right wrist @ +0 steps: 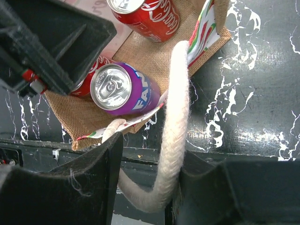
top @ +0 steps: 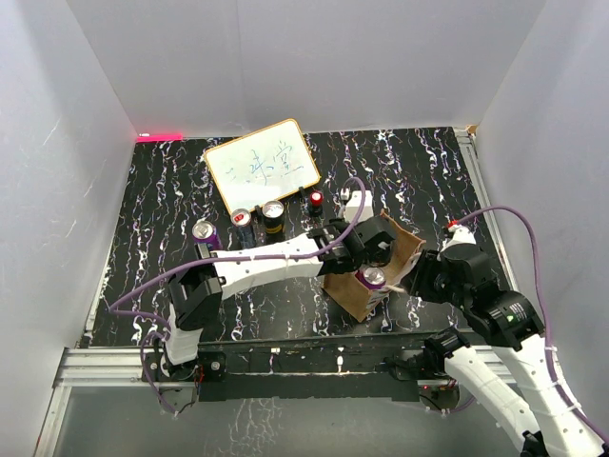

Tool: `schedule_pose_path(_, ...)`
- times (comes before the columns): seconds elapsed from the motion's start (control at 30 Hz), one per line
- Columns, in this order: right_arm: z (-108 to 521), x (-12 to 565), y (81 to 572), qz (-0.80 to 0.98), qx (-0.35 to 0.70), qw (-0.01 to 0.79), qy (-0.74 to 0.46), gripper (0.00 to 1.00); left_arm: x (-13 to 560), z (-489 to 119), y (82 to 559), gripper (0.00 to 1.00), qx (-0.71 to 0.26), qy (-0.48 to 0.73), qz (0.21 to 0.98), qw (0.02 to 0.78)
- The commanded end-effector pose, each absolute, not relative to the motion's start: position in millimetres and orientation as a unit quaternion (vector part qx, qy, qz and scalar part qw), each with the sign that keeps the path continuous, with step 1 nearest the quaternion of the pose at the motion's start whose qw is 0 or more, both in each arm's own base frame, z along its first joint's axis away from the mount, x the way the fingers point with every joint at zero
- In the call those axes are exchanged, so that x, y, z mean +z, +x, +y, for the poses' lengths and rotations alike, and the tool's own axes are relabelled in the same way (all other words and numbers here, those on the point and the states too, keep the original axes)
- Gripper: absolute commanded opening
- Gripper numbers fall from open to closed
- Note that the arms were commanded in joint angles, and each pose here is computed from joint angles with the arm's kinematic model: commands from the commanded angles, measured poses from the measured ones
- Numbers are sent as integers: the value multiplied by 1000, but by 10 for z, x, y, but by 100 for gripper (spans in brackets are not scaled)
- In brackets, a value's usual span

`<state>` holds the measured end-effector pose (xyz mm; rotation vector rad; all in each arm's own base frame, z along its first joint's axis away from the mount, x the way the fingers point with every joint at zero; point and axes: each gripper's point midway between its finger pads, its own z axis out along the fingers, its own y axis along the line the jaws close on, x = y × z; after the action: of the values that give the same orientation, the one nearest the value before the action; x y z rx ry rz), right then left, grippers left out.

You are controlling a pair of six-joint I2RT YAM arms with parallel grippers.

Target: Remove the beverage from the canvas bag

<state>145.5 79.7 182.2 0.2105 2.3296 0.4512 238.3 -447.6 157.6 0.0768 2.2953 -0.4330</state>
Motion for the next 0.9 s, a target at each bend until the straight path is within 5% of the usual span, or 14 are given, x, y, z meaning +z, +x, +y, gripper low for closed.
schedule_pose_path(0.0, 821, 2032, 1574, 894, 177, 404, 81, 38, 1695, -4620, 2433, 79, -211, 61, 894, 389)
schedule_pose_path(0.63, 791, 1964, 1561, 897, 171, 392, 109, 38, 980, -4572, 2978, 87, -30, 43, 917, 394)
schedule_pose_path(0.87, 803, 2010, 1520, 892, 183, 400, 101, 38, 868, -4610, 3119, 75, -25, 46, 915, 401)
